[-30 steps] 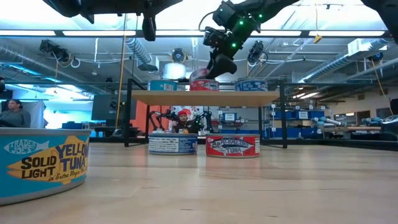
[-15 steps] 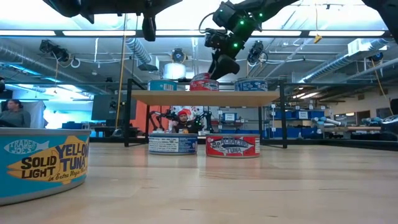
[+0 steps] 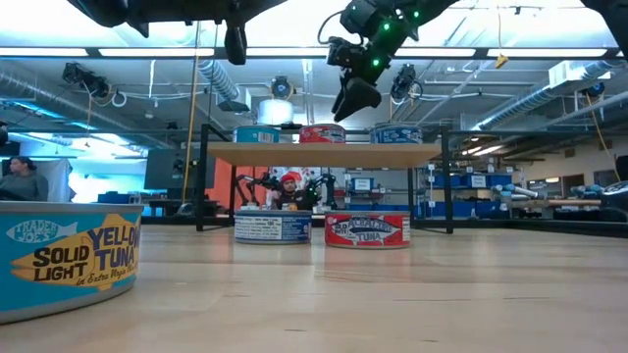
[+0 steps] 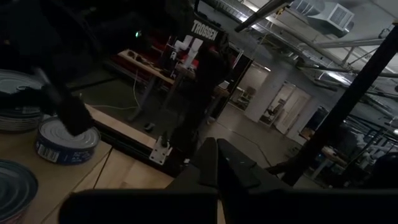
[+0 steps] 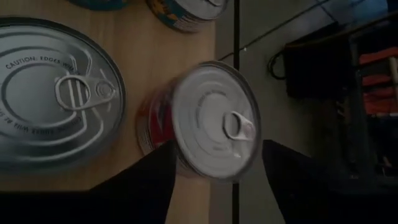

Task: Stack canned seafood by type on shelf
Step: Stack the bottom yellow and blue tuna can on top of the other yellow and blue tuna can on the shelf

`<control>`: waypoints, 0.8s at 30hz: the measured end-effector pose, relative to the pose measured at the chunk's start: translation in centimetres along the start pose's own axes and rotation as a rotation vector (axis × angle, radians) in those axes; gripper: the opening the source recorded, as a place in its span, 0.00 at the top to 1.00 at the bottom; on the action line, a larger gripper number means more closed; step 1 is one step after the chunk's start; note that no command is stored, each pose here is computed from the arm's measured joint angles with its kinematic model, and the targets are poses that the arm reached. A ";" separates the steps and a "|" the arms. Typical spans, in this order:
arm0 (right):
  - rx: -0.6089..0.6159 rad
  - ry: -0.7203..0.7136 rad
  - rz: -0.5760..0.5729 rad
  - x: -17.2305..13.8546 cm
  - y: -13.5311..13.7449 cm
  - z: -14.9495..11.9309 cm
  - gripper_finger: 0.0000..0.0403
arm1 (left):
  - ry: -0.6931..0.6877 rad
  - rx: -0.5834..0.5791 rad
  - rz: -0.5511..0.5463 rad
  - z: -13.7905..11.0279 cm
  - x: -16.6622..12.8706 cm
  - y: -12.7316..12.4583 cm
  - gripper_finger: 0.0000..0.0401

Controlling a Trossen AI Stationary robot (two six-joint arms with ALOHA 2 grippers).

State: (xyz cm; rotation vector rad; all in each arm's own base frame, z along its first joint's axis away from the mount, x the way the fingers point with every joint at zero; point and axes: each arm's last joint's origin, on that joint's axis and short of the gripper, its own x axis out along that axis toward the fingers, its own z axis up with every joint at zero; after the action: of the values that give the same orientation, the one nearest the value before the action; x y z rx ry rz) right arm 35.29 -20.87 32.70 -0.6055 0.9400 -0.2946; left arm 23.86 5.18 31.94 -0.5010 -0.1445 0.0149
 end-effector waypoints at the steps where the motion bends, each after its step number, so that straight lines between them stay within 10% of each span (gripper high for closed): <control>1: 0.001 0.004 -0.001 -0.3 -0.1 0.2 0.40 | 0.001 0.000 -0.001 0.0 0.0 0.0 1.00; 15: 0.413 -0.074 0.227 -7.7 1.0 5.4 0.96 | 0.118 0.049 -0.069 0.0 -0.4 1.3 1.00; 24: 0.577 -0.110 0.376 -8.4 7.0 9.0 0.99 | 0.236 0.058 -0.261 1.0 -1.4 3.2 1.00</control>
State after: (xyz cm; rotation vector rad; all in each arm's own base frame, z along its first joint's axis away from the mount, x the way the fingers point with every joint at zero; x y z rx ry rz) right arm 37.78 -8.01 37.98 0.0868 0.7935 -0.1787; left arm 22.36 8.39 31.07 -0.4196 0.0222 -0.2938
